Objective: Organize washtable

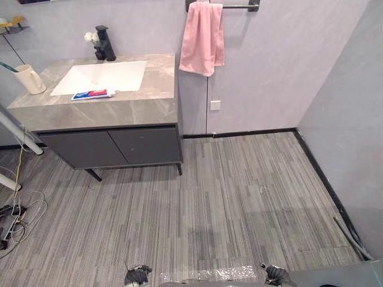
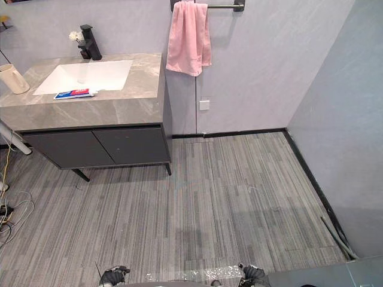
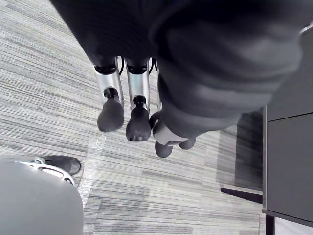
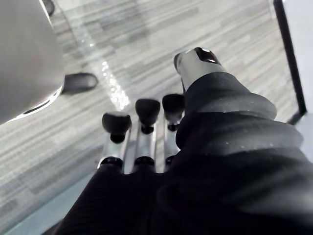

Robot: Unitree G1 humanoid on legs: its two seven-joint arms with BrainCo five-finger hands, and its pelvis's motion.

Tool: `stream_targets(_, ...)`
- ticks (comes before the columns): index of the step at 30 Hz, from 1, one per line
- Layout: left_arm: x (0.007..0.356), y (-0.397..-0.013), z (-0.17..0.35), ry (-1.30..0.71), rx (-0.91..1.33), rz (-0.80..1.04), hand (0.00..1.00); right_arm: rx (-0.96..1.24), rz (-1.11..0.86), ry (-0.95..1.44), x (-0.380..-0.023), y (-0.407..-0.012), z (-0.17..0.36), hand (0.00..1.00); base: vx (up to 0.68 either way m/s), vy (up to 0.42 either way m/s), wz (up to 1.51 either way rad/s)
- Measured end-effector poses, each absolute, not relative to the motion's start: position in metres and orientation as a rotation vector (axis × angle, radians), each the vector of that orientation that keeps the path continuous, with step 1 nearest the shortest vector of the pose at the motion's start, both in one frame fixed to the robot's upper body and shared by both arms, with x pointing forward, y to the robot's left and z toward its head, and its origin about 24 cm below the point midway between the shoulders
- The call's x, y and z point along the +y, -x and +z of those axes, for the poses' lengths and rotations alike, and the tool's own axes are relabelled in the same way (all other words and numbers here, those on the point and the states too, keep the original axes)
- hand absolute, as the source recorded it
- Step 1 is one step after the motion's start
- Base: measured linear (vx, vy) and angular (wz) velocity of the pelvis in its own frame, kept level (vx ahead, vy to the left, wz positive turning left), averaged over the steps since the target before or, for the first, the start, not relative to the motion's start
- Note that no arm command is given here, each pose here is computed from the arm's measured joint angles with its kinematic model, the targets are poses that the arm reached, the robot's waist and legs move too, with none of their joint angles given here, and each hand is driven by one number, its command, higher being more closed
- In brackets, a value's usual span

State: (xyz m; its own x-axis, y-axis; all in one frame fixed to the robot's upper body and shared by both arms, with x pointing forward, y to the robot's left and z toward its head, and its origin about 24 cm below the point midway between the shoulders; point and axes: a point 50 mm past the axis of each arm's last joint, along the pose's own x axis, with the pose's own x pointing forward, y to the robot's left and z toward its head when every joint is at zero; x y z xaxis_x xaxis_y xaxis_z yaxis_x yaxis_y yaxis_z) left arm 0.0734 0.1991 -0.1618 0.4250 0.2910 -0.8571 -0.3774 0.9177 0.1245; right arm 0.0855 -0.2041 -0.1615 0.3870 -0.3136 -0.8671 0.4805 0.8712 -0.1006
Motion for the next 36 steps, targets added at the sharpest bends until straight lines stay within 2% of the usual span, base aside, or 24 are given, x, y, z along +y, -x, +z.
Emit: stream_targets(36, 0.211, -0.079, -0.16, 0.018, 1.056, 0.372, 0.0, 1.041, -0.551, -0.27, -0.198, -0.09, -0.162, 0.0, -0.02, -0.031, 0.0)
